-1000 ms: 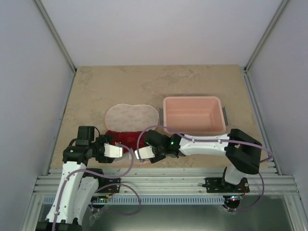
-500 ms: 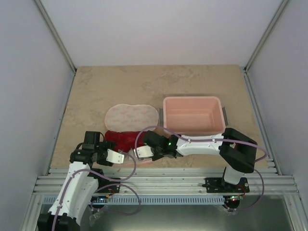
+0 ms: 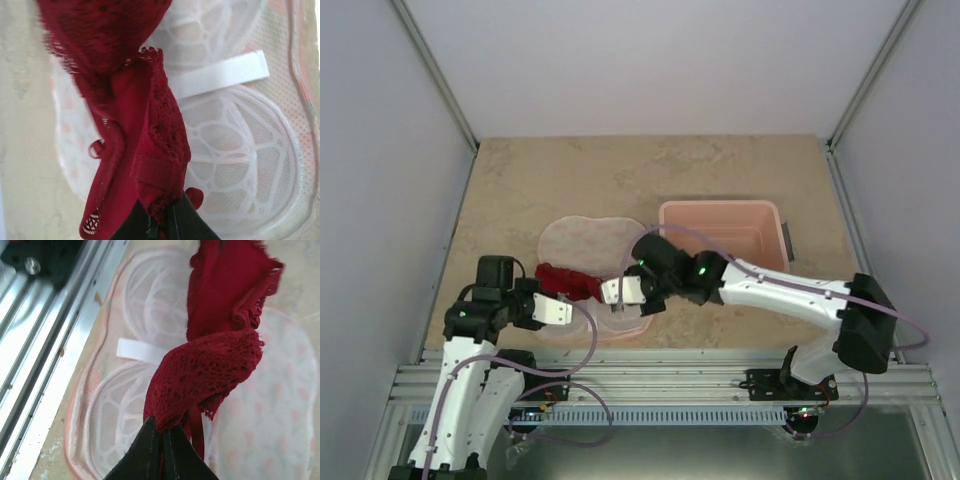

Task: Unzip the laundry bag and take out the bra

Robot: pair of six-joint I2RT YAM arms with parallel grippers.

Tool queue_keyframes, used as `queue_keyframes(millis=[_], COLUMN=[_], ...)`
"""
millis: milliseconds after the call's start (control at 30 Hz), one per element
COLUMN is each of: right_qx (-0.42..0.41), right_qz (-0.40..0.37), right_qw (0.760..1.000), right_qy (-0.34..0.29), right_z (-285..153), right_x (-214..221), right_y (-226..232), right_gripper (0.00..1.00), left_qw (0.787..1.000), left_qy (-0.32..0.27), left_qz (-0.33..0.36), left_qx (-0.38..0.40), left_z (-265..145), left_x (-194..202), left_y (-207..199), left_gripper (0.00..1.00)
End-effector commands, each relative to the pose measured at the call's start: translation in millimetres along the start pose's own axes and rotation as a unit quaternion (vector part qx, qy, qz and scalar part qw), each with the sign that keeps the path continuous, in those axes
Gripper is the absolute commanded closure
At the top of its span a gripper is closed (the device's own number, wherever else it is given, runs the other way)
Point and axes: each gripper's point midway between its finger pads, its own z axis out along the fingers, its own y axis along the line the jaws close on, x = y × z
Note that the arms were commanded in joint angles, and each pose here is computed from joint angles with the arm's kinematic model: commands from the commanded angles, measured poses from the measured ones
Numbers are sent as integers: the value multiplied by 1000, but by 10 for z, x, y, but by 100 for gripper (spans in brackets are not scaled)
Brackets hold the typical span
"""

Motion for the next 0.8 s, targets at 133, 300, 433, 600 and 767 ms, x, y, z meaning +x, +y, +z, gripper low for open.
queue_keyframes(millis=[133, 300, 433, 600, 767], right_qx=[-75, -23, 3, 58, 106], right_qz=[110, 168, 225, 302, 351], right_qw=[984, 978, 969, 950, 930], right_qy=[-120, -124, -103, -51, 20], right_z=[-987, -1490, -1779, -2088, -2221], right_x=[-219, 16, 280, 687, 1230], right_y=[-325, -738, -904, -991, -860], right_gripper=[100, 100, 100, 100, 100], left_qw=[983, 964, 941, 893, 844], left_qy=[-130, -199, -242, -332, -395], left_qz=[-128, -178, -232, -302, -354], left_qx=[4, 9, 42, 34, 71], left_z=[-704, -984, -1073, -1197, -1050], left_x=[-681, -1040, -1354, -1732, -2045], left_y=[486, 865, 1234, 1793, 2104], left_gripper=[100, 100, 100, 100, 100])
